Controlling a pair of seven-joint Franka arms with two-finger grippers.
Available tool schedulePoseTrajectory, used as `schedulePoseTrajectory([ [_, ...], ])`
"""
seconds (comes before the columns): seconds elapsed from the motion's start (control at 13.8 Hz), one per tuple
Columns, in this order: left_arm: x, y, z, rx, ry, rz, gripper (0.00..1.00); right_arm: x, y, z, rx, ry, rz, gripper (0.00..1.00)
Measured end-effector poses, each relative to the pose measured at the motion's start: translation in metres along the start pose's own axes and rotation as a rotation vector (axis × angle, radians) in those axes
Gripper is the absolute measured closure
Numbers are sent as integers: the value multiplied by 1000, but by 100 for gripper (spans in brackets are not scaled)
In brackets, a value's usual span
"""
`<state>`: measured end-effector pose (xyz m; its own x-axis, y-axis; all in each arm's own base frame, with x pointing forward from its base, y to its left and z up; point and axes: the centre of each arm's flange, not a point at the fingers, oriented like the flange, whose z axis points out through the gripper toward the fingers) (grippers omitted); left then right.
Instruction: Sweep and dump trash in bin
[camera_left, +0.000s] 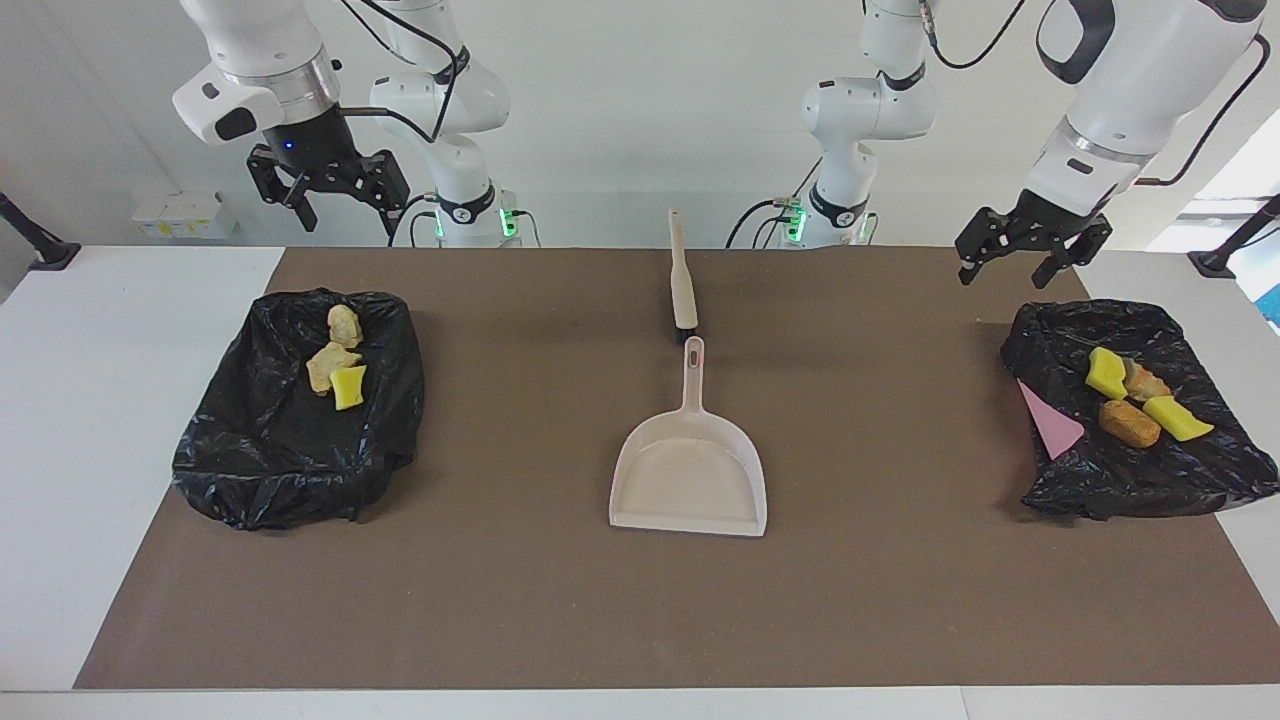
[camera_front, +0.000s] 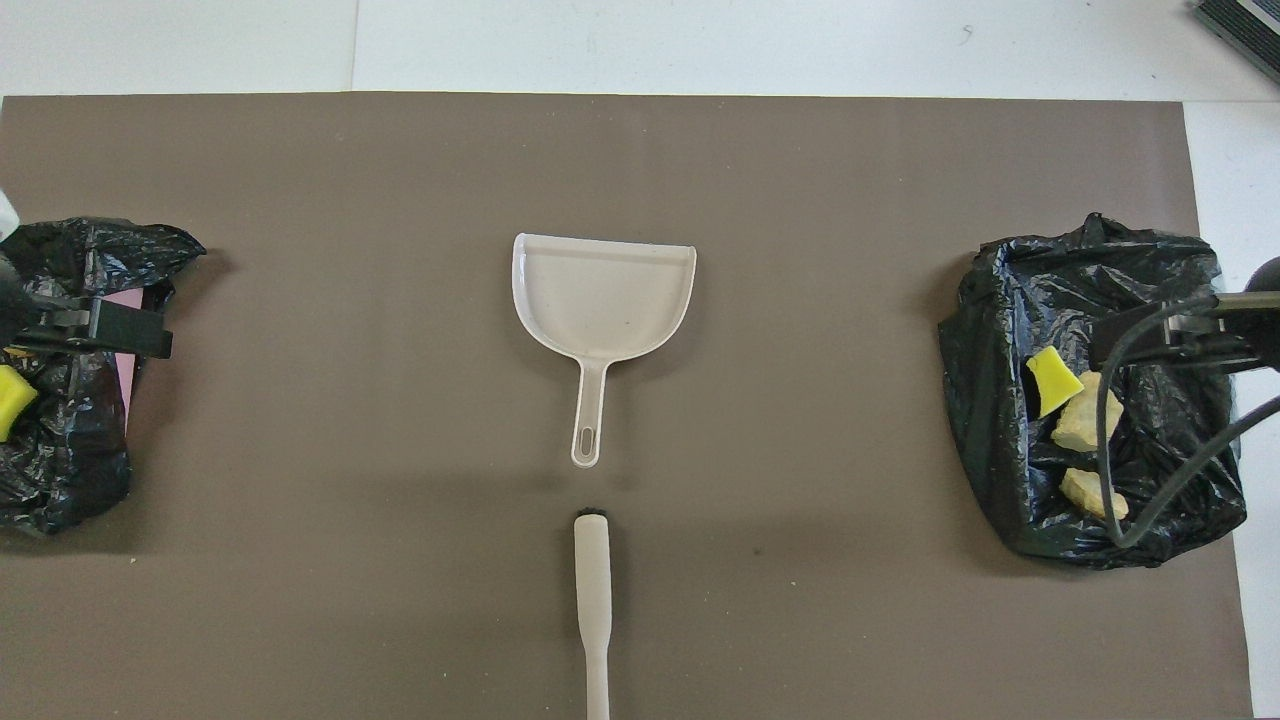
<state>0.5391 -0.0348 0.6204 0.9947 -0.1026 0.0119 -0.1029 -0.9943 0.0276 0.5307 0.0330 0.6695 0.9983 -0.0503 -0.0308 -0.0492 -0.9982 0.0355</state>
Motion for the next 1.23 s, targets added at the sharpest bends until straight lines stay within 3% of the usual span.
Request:
schedulePoseTrajectory([
  [0.43,-8,-2,-10,12,-43,11,0,0,0,0,0,0,0,0],
  [1.23,-7,-3,-22,13,-26,51,0,0,0,0,0,0,0,0],
])
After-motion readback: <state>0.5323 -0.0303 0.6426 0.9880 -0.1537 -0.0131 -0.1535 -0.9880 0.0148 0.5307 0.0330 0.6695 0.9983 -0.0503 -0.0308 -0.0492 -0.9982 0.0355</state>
